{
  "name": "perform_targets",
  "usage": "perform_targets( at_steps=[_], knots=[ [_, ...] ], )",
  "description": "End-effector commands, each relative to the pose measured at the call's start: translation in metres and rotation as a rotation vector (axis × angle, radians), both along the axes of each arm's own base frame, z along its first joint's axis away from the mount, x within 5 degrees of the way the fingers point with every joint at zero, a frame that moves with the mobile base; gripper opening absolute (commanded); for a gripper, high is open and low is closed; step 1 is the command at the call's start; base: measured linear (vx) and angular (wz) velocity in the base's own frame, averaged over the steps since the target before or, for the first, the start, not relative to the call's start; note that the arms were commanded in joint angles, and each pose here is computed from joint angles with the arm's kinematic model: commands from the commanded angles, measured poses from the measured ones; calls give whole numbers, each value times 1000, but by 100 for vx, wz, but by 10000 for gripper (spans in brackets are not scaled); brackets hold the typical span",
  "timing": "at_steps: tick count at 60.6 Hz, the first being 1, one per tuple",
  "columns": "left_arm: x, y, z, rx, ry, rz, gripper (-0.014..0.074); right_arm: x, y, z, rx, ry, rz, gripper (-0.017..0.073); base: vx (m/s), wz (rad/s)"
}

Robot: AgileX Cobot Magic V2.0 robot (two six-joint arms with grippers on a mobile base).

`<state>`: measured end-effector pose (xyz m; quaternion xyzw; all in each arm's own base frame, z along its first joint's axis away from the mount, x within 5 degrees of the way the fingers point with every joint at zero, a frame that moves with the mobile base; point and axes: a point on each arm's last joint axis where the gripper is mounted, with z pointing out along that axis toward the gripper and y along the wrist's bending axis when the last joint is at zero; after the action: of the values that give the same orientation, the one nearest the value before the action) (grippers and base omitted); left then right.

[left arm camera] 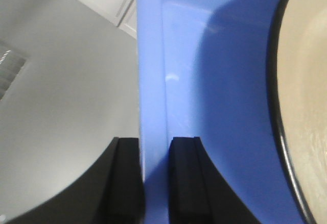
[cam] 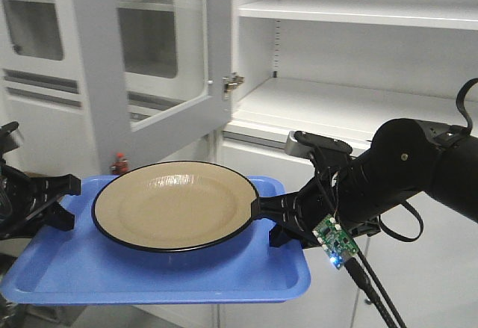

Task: Place disk in tray to left cabinet
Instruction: 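Hold the tray level with both grippers while the base drives away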

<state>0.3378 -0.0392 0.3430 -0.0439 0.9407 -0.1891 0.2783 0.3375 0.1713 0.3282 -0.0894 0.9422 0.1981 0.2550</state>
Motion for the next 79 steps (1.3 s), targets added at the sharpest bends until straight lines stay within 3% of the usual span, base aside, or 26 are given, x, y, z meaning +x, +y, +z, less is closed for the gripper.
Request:
perform_targets(
  at_steps=[1,79],
  knots=[
    [-7,-14,36,-138,-129,12,-1,-9,8,40,135,-137,15,-6,7,-35],
    [-7,-14,36,-138,-129,12,-1,-9,8,40,135,-137,15,-6,8,-21]
  ],
)
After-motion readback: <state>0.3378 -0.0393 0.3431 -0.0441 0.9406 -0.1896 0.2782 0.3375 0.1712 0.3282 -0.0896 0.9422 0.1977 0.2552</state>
